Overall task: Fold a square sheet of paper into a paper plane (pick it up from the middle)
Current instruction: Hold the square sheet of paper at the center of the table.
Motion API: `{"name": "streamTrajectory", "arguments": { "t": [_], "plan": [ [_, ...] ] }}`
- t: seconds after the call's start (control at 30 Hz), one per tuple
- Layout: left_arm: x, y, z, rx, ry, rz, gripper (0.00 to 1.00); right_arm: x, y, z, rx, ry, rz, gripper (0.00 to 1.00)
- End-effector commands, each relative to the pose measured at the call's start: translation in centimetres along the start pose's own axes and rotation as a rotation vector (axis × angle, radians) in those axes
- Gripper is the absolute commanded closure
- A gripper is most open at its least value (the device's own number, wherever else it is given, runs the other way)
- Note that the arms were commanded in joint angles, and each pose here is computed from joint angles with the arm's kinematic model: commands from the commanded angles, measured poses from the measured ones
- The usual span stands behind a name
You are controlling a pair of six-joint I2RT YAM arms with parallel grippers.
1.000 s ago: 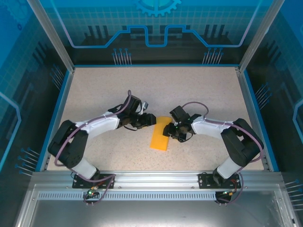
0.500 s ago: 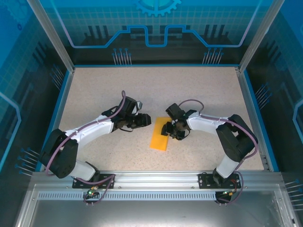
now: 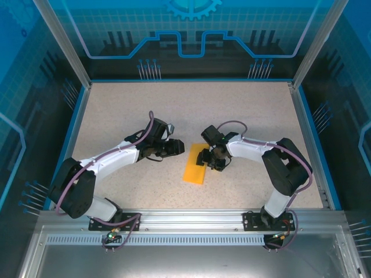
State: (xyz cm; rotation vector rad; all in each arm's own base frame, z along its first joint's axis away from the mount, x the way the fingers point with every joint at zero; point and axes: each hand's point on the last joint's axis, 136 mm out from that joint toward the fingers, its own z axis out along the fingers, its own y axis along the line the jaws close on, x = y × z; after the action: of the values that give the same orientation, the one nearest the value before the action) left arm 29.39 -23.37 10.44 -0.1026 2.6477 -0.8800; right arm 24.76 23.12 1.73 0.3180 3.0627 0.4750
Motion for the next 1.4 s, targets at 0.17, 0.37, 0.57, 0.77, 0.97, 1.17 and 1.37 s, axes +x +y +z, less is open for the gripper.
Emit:
{"name": "streamTrajectory", "arguments": {
  "t": [0.17,0.37,0.57,0.77,0.97,1.17,1.37],
  "plan": [
    [0.7,0.8,-0.1,-0.022,0.015,0.008,0.55,0.6,-0.8,1.7,0.054,0.02,-0.002,0.39],
    [0.8,0.8,0.0,-0.023,0.019,0.001,0.55,0.5,0.4,1.6,-0.02,0.009,0.033,0.38],
    [0.9,0.8,0.1,-0.02,0.027,0.003,0.56,0.4,0.6,1.7,-0.056,0.006,0.051,0.4],
    [1.0,0.7,0.2,-0.017,0.035,0.003,0.56,0.4,0.9,0.8,-0.079,0.005,-0.037,0.41],
    [1.0,0.7,0.5,-0.014,0.048,0.002,0.56,0.5,1.0,0.9,-0.071,0.027,-0.087,0.41],
    [1.0,0.6,0.7,-0.013,0.057,0.001,0.56,0.4,0.4,1.7,-0.033,0.037,-0.059,0.41],
    [1.0,0.7,0.8,-0.016,0.054,0.002,0.56,0.4,0.0,2.0,-0.033,0.027,-0.004,0.41]
  ]
}}
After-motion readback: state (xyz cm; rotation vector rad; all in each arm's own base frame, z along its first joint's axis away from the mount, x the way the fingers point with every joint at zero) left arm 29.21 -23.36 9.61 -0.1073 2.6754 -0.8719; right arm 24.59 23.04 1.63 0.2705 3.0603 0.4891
